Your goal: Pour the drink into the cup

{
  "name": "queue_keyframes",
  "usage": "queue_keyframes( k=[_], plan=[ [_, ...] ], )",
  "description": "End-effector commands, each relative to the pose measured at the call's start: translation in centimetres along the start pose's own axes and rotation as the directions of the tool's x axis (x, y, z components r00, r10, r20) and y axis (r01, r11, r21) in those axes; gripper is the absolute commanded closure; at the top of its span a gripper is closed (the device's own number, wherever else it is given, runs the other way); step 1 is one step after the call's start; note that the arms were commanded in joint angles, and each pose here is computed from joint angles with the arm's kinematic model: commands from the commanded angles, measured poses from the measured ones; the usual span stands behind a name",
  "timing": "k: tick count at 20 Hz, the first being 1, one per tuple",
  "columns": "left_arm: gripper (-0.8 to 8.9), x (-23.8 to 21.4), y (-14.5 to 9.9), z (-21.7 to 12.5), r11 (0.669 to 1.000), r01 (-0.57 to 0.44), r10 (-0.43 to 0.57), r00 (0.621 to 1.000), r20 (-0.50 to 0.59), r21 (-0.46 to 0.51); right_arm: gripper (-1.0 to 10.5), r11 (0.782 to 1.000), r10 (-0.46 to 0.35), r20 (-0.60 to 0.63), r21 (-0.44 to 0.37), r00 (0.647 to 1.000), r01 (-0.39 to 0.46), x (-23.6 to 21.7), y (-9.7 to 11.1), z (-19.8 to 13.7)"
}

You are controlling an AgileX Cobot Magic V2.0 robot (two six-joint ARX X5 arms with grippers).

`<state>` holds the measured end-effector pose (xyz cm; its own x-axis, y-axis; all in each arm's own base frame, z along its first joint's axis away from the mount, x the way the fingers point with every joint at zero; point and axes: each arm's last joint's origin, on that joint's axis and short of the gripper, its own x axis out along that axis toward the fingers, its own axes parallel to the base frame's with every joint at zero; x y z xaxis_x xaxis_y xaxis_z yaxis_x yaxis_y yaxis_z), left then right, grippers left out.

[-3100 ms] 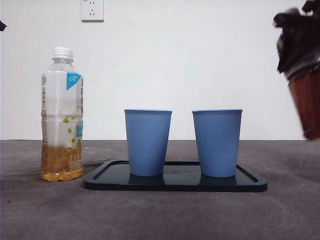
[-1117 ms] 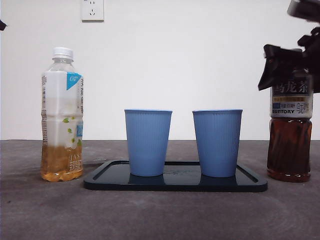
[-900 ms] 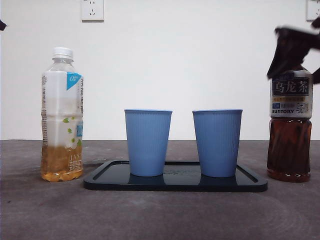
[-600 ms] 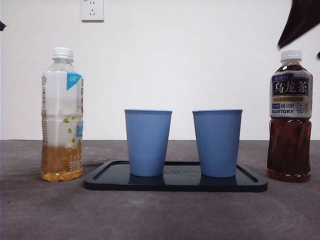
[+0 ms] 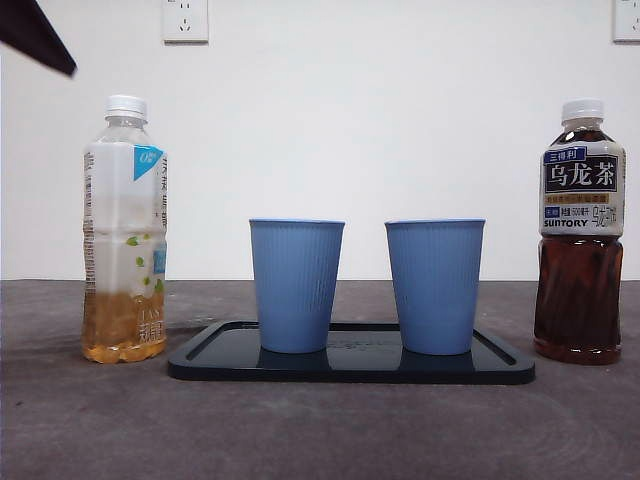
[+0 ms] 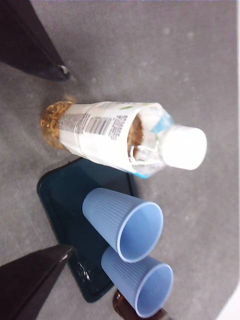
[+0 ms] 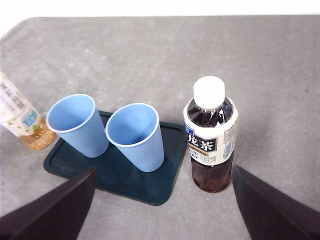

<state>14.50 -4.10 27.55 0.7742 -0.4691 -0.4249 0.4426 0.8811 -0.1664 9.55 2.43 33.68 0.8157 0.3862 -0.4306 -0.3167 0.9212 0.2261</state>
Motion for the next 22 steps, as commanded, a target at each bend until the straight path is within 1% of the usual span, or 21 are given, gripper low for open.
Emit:
queue_keyframes(
  k=[1,7,9,13,15,22],
  plan=[
    [2.86,1.0,0.2,0.5,1.000,0.003,-0.003,1.000,0.022,0.013,5.1,1.000,0.004,0.008,0.005,1.000,-0.004,-0.5,0.2,0.2],
    [2.86,4.2,0.9,0.9,1.000,0.016,-0.016,1.000,0.026,0.014,5.1,1.000,0.002,-0.021,0.013,1.000,-0.002,-0.5,0.1,-0.1],
    [2.86,5.5,0.9,0.8,0.999,0.028,-0.028,1.000,0.006,0.015,5.1,1.000,0.007,-0.021,0.017,1.000,-0.007,-0.5,0.1,-0.1],
    [2.86,7.6,1.3,0.3,1.000,0.012,-0.011,0.999,-0.030,0.019,5.1,1.000,0.010,-0.021,0.021,1.000,-0.010,-0.5,0.1,-0.1],
    [2.86,8.4,1.6,0.3,1.000,-0.017,0.018,1.000,-0.024,0.020,5.1,1.000,0.010,-0.021,0.023,1.000,-0.009,-0.5,0.1,-0.1],
    [2.92,10.8,2.1,0.3,0.999,-0.011,0.010,1.000,0.021,0.033,5.1,1.000,0.009,-0.020,0.023,1.000,-0.009,-0.5,0.1,-0.1]
  ],
)
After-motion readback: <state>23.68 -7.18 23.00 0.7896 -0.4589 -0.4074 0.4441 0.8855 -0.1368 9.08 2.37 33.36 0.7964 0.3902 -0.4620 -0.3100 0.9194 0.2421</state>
